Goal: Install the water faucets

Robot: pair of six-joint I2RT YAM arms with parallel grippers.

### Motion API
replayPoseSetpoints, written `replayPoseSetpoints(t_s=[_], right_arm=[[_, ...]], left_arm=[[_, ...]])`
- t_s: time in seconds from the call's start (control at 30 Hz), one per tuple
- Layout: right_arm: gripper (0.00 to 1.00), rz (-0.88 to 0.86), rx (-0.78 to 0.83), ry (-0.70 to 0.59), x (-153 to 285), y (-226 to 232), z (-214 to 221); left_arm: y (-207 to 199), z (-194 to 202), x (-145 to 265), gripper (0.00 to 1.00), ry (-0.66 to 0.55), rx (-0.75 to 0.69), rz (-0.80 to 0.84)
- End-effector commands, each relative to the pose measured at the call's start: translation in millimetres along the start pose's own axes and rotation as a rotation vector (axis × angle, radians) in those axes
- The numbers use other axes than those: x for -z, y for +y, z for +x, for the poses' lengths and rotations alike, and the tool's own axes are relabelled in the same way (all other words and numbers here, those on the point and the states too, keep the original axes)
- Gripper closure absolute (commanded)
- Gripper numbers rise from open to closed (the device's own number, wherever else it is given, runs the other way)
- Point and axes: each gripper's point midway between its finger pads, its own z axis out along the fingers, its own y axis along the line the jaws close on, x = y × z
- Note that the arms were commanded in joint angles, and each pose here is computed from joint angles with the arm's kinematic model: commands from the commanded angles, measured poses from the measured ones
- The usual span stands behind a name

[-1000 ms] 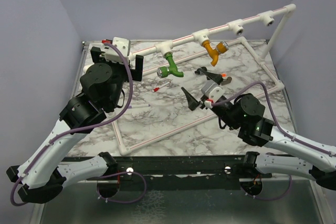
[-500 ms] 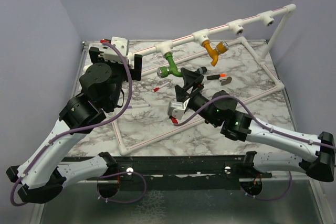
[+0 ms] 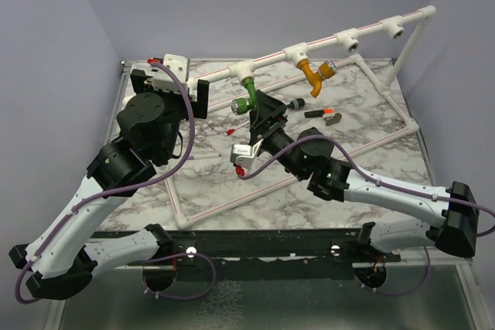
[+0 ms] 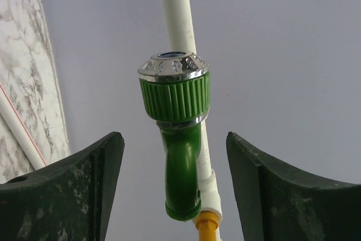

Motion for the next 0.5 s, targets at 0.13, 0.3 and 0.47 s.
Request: replayPoseSetpoints(t_s=[0.13, 0.3, 0.47], right_arm=[[0.31, 0.074, 0.011, 0.032, -11.5, -23.3, 0.2], [0.46, 0.084, -0.011, 0.052, -15.8, -22.1, 2.2], [0.62, 0.105, -0.055, 0.066, -16.0, -19.5, 4.9]], left_arm=[[7.2, -0.9, 4.7, 0.01, 0.000, -0.016, -0.020], [6.8, -0.9, 4.8, 0.01, 0.000, -0.016, -0.018], [7.8, -0.4, 5.6, 0.01, -0.001, -0.018, -0.019]])
